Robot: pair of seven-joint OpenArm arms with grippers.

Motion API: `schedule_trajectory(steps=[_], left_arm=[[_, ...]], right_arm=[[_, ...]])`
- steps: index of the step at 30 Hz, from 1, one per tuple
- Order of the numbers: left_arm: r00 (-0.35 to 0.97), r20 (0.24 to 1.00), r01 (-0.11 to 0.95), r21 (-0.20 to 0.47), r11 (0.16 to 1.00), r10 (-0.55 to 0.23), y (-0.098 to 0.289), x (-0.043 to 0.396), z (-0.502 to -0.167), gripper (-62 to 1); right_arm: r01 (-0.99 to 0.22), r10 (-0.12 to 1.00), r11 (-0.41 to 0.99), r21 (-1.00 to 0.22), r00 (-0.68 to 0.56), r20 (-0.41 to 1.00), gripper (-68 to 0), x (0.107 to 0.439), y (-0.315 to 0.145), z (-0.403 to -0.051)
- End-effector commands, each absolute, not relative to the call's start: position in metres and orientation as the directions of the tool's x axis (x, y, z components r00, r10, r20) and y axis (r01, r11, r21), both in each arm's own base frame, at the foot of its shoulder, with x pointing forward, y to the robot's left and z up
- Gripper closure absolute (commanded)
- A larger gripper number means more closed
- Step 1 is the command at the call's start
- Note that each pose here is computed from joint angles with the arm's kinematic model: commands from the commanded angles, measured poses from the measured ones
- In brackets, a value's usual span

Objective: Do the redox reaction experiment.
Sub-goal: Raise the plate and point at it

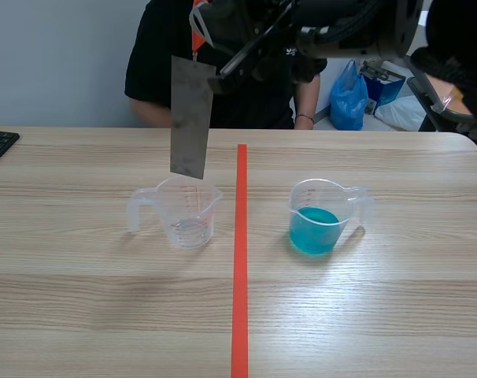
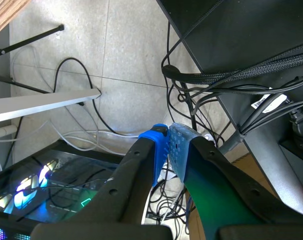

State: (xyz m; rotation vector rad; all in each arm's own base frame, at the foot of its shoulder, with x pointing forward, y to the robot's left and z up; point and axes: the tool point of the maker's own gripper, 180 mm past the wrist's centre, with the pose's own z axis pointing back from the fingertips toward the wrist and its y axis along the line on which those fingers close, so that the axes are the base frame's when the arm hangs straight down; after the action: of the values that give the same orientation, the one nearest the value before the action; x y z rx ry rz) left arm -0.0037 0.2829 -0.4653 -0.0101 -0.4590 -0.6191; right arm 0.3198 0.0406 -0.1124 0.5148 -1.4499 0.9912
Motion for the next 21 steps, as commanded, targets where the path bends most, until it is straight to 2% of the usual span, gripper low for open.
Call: schedule_trajectory(steps=[1, 8, 21], left_arm=[[0.705, 0.435, 0.565, 0.131, 0.815, -0.559, 0.281, 0.002, -0.462, -4.0], [0.705, 0.436, 0.565, 0.131, 0.815, -0.559, 0.281, 0.002, -0.462, -4.0], [0.704, 0.439, 0.565, 0.131, 0.815, -0.559, 0.281, 0.002, -0.462, -4.0]], right_arm=[[-0.79, 0.226, 0.539, -0.293, -0.199, 0.954, -0.7, 0.321, 0.036, -0.095], [-0.785, 0.204, 0.56, -0.263, -0.176, 0.963, -0.7, 0.324, 0.007, -0.087], [-0.754, 0.34, 0.558, -0.347, -0.173, 0.924, -0.7, 0.329, -0.047, -0.084]])
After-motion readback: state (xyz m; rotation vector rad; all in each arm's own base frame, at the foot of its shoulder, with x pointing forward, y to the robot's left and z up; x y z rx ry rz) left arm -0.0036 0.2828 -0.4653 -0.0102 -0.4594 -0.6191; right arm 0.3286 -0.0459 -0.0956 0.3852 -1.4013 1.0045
